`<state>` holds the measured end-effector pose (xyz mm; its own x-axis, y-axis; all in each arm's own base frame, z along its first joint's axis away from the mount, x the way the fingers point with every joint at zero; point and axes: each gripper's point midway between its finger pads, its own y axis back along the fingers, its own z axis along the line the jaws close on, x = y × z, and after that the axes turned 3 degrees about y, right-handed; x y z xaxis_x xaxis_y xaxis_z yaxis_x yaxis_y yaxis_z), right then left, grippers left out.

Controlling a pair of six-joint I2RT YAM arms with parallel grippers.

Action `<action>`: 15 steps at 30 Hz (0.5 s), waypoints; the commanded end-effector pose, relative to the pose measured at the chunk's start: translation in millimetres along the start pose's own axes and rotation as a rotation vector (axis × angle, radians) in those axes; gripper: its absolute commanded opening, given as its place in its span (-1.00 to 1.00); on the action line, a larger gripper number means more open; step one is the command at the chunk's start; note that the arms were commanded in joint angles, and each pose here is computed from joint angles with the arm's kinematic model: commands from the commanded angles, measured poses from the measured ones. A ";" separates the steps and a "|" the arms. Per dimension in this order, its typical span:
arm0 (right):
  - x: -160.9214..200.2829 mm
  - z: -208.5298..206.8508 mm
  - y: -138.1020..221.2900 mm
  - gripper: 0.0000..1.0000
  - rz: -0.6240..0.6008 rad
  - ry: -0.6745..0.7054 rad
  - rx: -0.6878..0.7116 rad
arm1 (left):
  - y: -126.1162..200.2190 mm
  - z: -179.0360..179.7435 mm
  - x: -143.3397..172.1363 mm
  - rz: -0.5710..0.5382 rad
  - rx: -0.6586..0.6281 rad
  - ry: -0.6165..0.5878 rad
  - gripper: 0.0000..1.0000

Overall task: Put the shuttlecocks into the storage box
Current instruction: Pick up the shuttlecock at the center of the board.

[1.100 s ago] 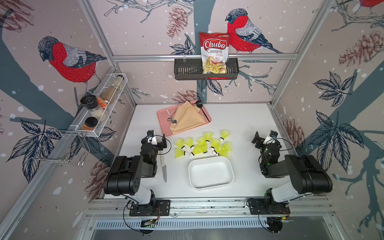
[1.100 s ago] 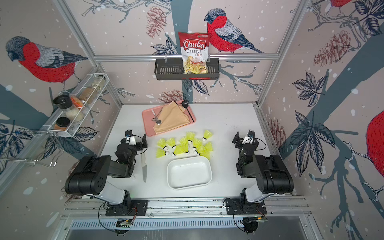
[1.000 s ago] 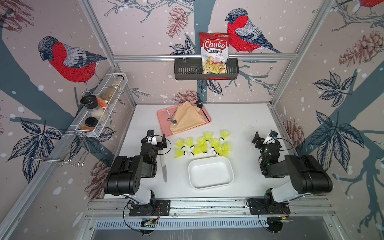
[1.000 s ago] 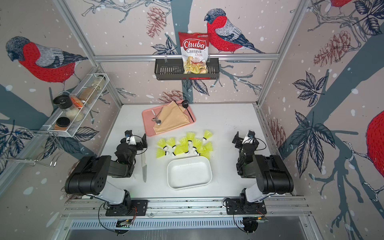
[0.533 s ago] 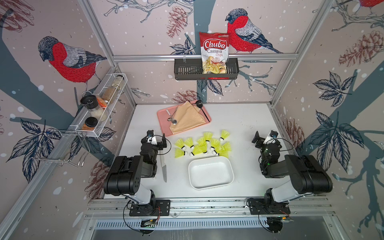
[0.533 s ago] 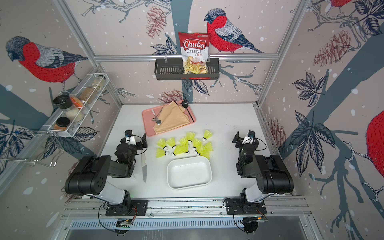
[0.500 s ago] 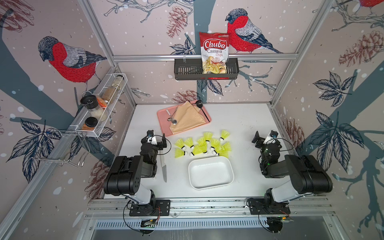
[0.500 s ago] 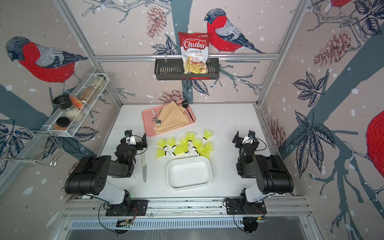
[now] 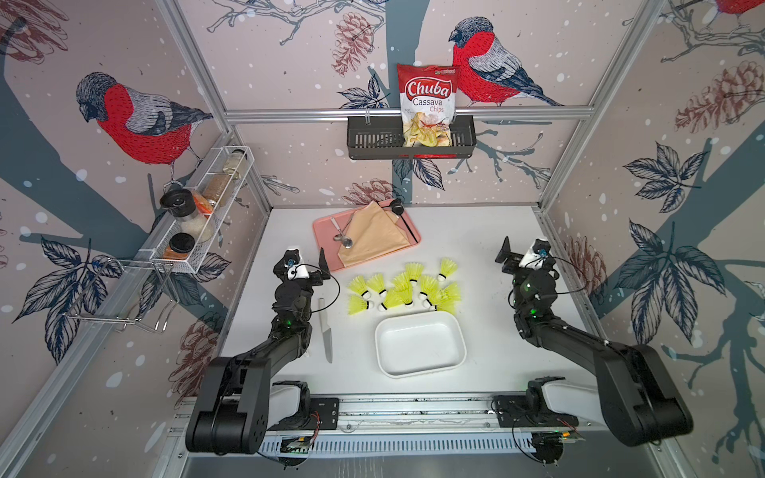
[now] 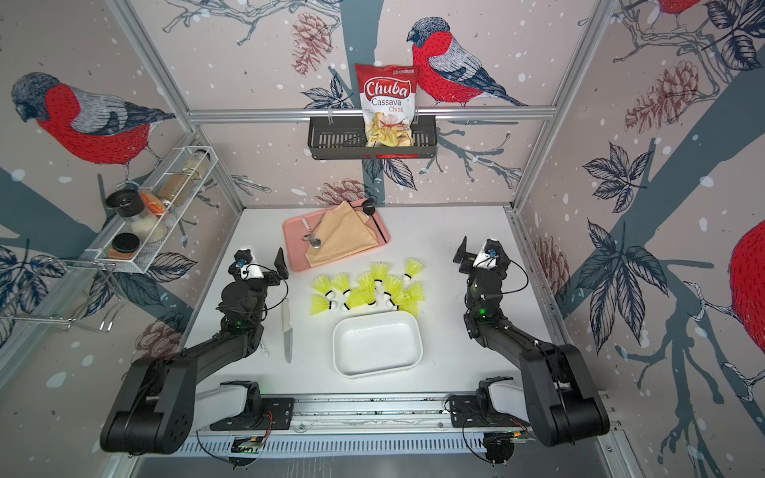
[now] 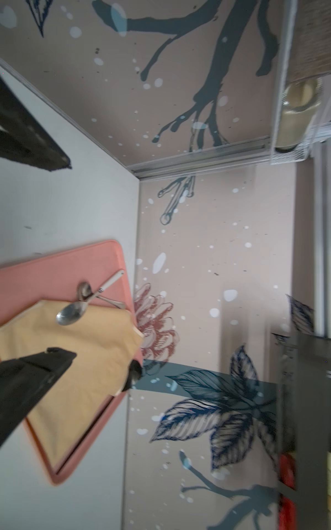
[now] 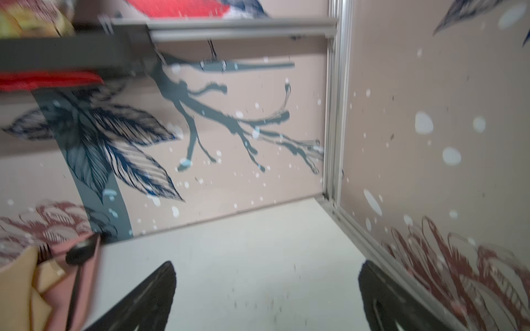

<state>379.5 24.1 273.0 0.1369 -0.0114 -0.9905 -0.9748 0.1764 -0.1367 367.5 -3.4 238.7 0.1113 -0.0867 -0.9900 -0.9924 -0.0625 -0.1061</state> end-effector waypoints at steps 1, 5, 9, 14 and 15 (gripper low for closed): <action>-78.1 -1.7 -15.9 1.00 0.003 -0.110 0.094 | -11.3 9.8 -56.4 -0.023 -0.149 0.106 0.98; -102.2 -3.7 -33.7 1.00 0.225 -0.519 0.014 | -26.3 -12.2 -86.5 0.262 -0.134 0.452 0.96; -86.8 0.7 -30.1 0.99 0.351 -0.584 -0.105 | -36.3 -51.3 -74.0 0.370 0.134 0.719 0.96; -71.4 16.9 -1.1 0.99 0.513 -0.408 -0.023 | -9.7 -77.1 -32.5 0.631 0.071 0.827 0.74; -66.8 23.0 6.1 0.99 0.545 -0.377 -0.024 | 1.0 -79.4 -20.9 0.690 0.056 0.854 0.62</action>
<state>388.1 44.0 375.8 -0.1702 0.4698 -0.8662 -0.9811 0.0015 0.1936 393.0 -66.0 304.7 -0.3410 -0.6832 -0.6458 -0.9398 0.2302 0.2527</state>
